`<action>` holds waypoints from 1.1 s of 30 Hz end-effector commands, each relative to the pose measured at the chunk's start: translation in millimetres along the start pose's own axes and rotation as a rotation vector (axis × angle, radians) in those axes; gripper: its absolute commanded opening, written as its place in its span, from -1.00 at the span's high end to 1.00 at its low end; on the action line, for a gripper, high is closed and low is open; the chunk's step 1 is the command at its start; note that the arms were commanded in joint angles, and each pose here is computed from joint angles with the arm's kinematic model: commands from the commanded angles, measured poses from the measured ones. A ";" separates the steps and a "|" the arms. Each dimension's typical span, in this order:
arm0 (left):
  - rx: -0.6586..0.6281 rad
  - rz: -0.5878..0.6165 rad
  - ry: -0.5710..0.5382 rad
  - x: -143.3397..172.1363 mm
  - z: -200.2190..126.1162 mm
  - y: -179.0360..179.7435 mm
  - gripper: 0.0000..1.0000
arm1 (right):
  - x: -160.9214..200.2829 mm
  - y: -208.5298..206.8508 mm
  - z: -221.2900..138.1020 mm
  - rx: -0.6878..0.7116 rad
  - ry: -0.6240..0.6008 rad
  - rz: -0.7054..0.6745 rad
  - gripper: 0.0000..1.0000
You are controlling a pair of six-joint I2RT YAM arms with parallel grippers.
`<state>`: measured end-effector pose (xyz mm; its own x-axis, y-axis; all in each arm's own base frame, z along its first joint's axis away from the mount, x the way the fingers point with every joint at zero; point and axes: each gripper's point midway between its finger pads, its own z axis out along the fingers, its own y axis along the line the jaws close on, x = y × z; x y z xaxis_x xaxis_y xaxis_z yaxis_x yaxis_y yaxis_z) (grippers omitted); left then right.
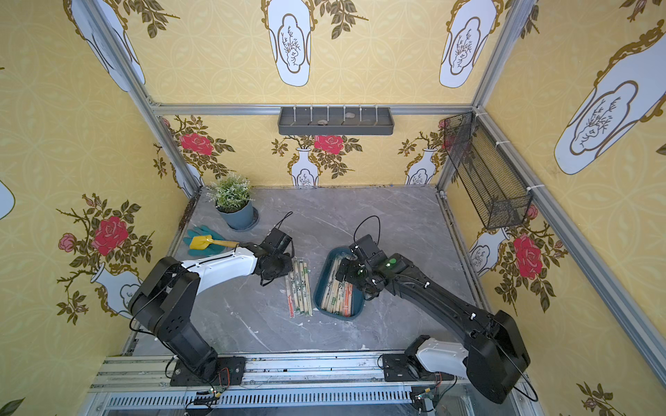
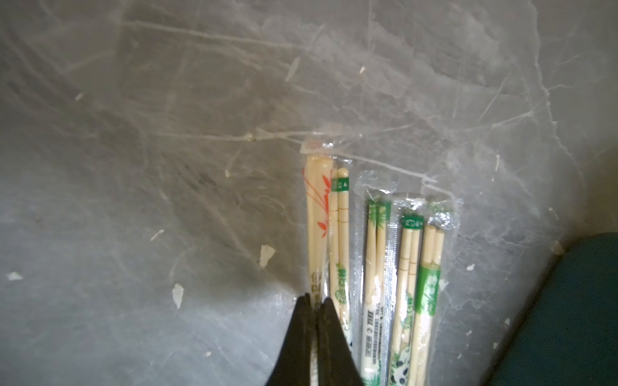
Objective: Take the paired disposable chopsticks out of the storage box
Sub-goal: Place the paired disposable chopsticks at the center of the board.
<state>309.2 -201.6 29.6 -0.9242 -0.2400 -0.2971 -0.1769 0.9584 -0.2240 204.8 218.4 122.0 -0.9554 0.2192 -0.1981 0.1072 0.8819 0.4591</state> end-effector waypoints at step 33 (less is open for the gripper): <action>0.258 0.237 -0.081 -13.5 -70.0 -106.7 0.05 | -6.2 -28.3 -8.9 0.037 -0.038 0.062 -0.95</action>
<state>324.2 -275.6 120.0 -0.8921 -0.1157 -0.4368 0.0657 0.9232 -0.3787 205.3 196.3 118.3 -0.9409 0.2708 -0.2034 0.1583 0.8825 0.4428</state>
